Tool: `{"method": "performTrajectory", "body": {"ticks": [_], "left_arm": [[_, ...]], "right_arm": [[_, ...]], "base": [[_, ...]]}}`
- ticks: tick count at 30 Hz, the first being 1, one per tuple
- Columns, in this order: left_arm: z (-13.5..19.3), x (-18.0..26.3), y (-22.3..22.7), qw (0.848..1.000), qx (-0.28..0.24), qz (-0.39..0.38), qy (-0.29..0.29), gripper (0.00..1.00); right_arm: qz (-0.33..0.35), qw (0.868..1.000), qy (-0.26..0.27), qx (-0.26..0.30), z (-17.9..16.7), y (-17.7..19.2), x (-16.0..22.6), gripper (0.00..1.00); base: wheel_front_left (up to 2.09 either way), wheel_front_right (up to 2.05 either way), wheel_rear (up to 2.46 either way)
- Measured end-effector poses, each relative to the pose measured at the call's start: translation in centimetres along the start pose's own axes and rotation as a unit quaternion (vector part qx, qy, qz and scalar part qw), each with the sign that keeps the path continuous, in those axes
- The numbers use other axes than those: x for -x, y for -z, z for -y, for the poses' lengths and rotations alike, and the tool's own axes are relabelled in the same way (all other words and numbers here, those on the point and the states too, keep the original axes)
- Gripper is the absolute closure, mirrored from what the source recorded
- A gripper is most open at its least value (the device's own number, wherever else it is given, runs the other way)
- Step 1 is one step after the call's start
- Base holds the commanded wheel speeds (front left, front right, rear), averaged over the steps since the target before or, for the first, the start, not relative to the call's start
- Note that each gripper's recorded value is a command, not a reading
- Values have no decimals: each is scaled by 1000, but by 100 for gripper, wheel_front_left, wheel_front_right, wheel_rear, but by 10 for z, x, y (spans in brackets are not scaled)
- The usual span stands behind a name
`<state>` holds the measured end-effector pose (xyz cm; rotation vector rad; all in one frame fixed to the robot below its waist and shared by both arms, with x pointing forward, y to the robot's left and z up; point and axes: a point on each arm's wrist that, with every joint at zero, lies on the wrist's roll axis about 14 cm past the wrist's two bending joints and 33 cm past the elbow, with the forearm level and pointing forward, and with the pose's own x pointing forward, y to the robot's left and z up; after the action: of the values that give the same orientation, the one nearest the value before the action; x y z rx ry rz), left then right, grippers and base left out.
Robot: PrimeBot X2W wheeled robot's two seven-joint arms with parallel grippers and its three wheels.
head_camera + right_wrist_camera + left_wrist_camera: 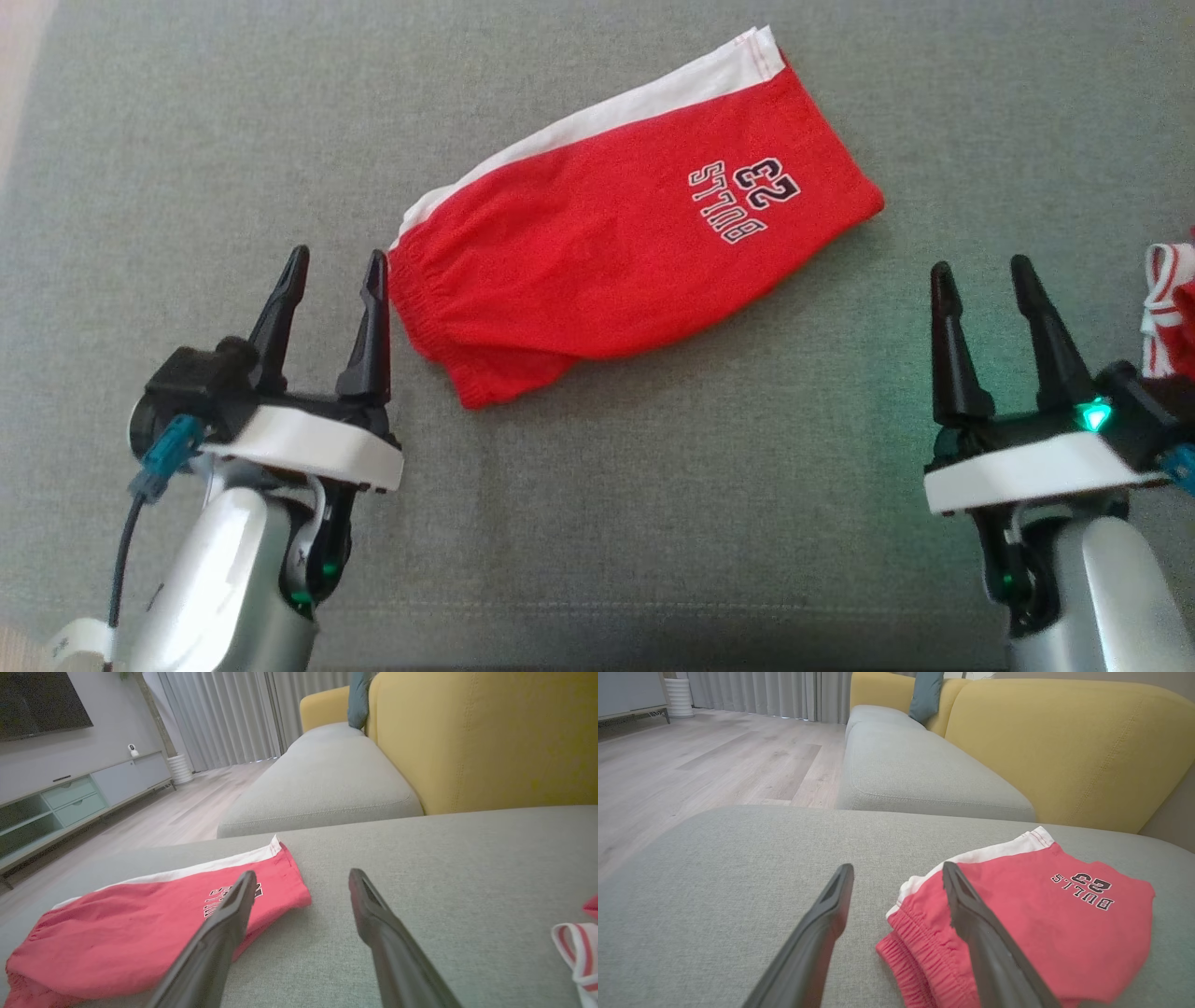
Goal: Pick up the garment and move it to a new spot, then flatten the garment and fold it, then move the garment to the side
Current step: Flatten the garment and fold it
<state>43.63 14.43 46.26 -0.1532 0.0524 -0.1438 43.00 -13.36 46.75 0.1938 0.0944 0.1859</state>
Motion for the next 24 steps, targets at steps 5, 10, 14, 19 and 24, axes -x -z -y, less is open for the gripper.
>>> {"method": "performTrajectory", "body": {"ticks": [5, 10, 14, 19, 24], "left_arm": [[0, -9, 4, 1000, 2, -1, 6, 0], [-3, -18, 4, 1000, 2, 2, 6, 0], [-8, -14, 9, 1000, -1, -7, -1, 0], [-13, -11, 10, 1000, -6, -9, -10, 0], [-14, -10, 12, 1000, -7, -12, -11, 0]], "right_arm": [[-70, 997, -13, 4, -1, 31, -26, 0], [-122, 992, -36, 23, -5, 44, -69, 0], [-200, 979, -39, 28, -6, 70, -81, 0], [-272, 961, -44, 22, -11, 92, -83, 0], [-282, 958, -57, 13, -21, 94, -91, 5]], "base": [[0, 0, 0], [0, 0, 0], [0, 0, 0], [0, 0, 0], [0, 0, 0]]}}
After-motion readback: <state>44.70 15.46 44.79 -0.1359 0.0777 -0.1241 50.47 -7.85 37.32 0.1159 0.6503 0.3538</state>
